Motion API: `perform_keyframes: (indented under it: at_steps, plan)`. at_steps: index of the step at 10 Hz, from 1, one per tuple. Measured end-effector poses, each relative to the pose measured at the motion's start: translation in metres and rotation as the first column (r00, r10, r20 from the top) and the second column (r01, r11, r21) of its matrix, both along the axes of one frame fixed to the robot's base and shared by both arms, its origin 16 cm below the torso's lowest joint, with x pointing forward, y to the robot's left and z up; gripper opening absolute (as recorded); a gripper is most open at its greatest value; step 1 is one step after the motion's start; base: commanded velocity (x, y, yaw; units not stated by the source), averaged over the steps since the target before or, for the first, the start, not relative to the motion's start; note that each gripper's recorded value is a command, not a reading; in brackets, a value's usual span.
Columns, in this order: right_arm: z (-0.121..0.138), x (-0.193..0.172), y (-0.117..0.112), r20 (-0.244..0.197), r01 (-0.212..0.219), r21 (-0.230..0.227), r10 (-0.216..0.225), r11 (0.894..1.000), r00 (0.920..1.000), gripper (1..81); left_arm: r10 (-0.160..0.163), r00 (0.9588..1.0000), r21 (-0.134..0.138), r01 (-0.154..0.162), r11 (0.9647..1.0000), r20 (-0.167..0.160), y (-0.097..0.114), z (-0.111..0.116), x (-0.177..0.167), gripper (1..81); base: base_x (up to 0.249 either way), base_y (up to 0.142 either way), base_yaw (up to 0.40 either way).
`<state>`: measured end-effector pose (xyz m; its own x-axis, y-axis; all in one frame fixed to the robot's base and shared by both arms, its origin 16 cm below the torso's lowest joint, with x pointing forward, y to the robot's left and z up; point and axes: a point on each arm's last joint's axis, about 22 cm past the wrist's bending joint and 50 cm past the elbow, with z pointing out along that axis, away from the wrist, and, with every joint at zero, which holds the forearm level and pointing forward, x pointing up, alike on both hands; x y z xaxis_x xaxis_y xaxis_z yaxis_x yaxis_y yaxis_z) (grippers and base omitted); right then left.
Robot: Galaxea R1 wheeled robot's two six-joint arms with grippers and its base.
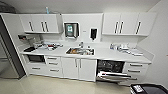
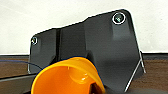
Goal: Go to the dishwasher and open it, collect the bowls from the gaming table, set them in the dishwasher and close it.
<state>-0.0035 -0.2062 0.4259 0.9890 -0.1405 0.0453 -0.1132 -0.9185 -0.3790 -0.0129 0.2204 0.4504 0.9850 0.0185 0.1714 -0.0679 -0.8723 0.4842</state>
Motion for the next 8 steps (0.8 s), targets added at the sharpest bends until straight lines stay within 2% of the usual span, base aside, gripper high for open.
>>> perform_keyframes:
  at_steps: [3, 8]
  plan:
    - [0.002, 0.000, 0.017, 0.002, 0.000, 0.024, 0.000, 1.000, 1.0000, 1.0, -0.001, 1.0000, 0.013, 0.001, 0.9999, -0.001, 0.007, -0.001, 0.000, 1.0, 0.191, 0.000, 0.000]
    - [0.001, -0.001, 0.013, 0.000, -0.001, 0.018, 0.001, 1.000, 1.0000, 1.0, -0.001, 1.0000, 0.008, 0.001, 1.0000, 0.000, 0.004, -0.001, 0.000, 1.0, 0.191, 0.000, 0.000]
